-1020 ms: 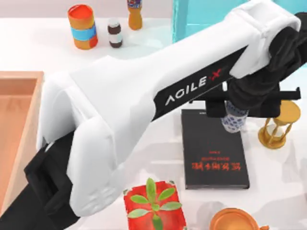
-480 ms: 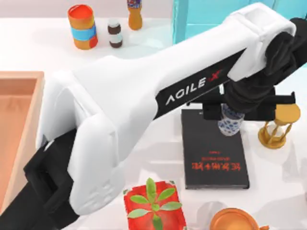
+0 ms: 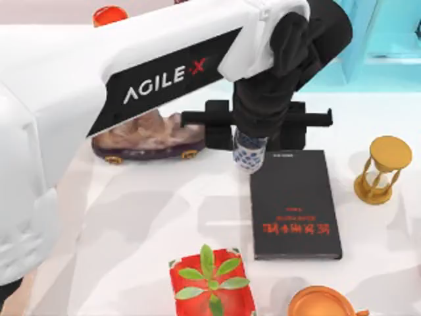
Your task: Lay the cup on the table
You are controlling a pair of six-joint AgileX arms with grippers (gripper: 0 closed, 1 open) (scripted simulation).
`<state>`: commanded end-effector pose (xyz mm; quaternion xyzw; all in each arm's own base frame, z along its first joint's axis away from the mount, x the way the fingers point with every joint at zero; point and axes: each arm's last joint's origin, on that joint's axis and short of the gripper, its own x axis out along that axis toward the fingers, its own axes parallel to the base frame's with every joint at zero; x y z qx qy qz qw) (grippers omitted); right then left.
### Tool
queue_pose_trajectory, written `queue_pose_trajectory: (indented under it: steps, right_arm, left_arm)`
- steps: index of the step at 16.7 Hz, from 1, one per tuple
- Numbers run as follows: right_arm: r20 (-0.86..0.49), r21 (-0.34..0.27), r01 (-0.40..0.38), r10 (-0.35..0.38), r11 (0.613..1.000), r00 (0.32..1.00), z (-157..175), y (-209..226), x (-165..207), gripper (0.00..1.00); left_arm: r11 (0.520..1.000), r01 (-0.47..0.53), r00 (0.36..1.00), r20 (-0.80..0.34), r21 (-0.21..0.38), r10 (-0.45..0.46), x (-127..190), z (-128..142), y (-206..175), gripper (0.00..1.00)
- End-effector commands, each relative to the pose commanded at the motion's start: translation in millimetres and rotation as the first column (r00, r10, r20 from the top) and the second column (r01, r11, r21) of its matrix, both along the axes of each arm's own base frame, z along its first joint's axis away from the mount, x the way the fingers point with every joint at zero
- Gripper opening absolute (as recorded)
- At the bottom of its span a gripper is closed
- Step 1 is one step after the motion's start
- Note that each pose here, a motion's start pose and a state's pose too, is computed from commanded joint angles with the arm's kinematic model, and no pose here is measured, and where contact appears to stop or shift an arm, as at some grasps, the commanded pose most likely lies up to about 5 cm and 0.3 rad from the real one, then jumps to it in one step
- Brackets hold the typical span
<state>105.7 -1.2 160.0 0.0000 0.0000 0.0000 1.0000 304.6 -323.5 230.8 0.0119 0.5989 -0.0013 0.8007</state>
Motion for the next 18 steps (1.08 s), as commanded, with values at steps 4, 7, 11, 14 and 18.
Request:
queue_pose_trajectory:
  steps: [4,7,11,14,18]
  right_arm:
    - [0.000,0.000,0.000,0.000,1.000,1.000,0,0,0,1.00]
    - [0.000,0.000,0.000,0.000,1.000,1.000,0,0,0,1.00]
    - [0.000,0.000,0.000,0.000,1.000,1.000,0,0,0,1.00]
    - [0.000,0.000,0.000,0.000,1.000,1.000,0,0,0,1.00]
    - [0.000,0.000,0.000,0.000,1.000,1.000,0,0,0,1.00]
  left_arm:
    - [1.000,0.000,1.000,0.014,-0.014,0.000,-3,10,28,0.00]
    - [1.000,0.003,1.000,0.015,-0.016,-0.003,-3,10,29,0.00]
    - [1.000,0.009,1.000,0.010,-0.009,-0.009,-2,-2,27,0.00]
    - [1.000,0.006,1.000,0.014,-0.014,-0.006,3,-19,27,0.00]
    - [1.000,0.002,1.000,0.023,-0.023,-0.001,10,-41,28,0.00]
